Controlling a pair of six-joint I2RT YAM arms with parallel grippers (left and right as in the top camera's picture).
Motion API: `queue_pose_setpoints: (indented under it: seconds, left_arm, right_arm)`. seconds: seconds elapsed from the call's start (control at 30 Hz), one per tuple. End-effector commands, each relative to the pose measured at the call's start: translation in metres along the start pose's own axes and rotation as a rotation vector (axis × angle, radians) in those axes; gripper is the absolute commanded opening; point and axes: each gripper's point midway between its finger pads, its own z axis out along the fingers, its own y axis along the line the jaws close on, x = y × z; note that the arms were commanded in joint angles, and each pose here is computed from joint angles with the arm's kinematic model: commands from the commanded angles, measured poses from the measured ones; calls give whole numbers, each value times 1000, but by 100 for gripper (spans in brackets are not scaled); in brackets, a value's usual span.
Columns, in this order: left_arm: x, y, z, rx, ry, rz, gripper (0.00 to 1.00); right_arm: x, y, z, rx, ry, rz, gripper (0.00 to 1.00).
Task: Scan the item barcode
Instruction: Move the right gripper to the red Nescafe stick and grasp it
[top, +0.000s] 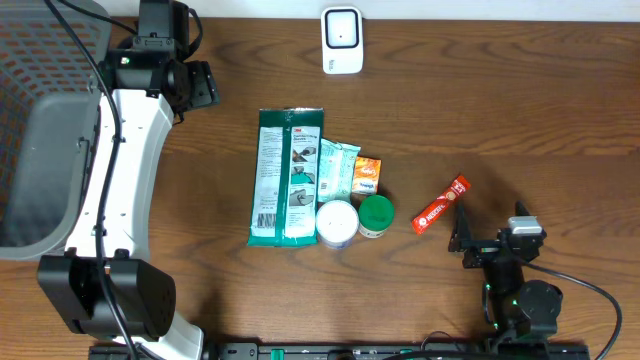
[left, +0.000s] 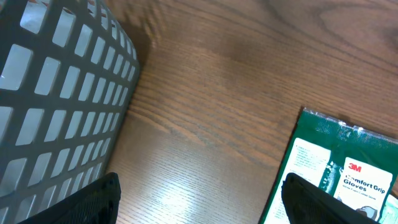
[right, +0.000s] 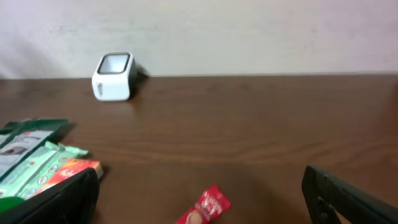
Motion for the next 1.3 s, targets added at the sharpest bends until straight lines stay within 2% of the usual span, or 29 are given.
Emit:
queue_pose_setpoints:
  seconds: [0.0,0.13,0.23,0.37,0.47,0.6,0.77,0.83,0.9,0.97,1.03,1.07,1.27]
  left_arm:
    - [1,2,1,-14,4,7,83]
    - [1,2,1,-14,4,7,83]
    - [1,2,1,-14,4,7,82]
    - [1,2,1,-14,4,7,83]
    - [1,2,1,-14,4,7,82]
    - [1,2,1,-14,4,7,82]
    - [1,2,1,-14,4,7,82]
    - [1,2,1,-14,4,7,82]
    - [1,2,1,-14,4,7,82]
    - [1,2,1,-14,4,7,82]
    - [1,2,1,-14,4,7,82]
    - [1,2,1,-14,4,7,82]
    - [1,2,1,-14,4,7,82]
  right_arm:
    - [-48,-5,-14,43,-66,83,99]
    - [-92,-3,-29,55,-48,120,99]
    - [-113,-1,-32,65,32,145,99]
    - [-126,4,-31,76,240,172,99]
    - [-119,9,-32,80,473,185,99]
    - [-101,23,-32,39,757,227,99]
    - [-70,53,-21,-114,951,333,99]
    - [-46,50,-21,-53,1042,405,80]
    - [-15,35,-24,106,1119,483,68]
    - [12,24,-22,215,1142,523,67]
    - [38,17,-16,278,1133,572,62]
    - [51,16,-11,297,1120,607,58]
    - [102,12,6,354,1099,700,50]
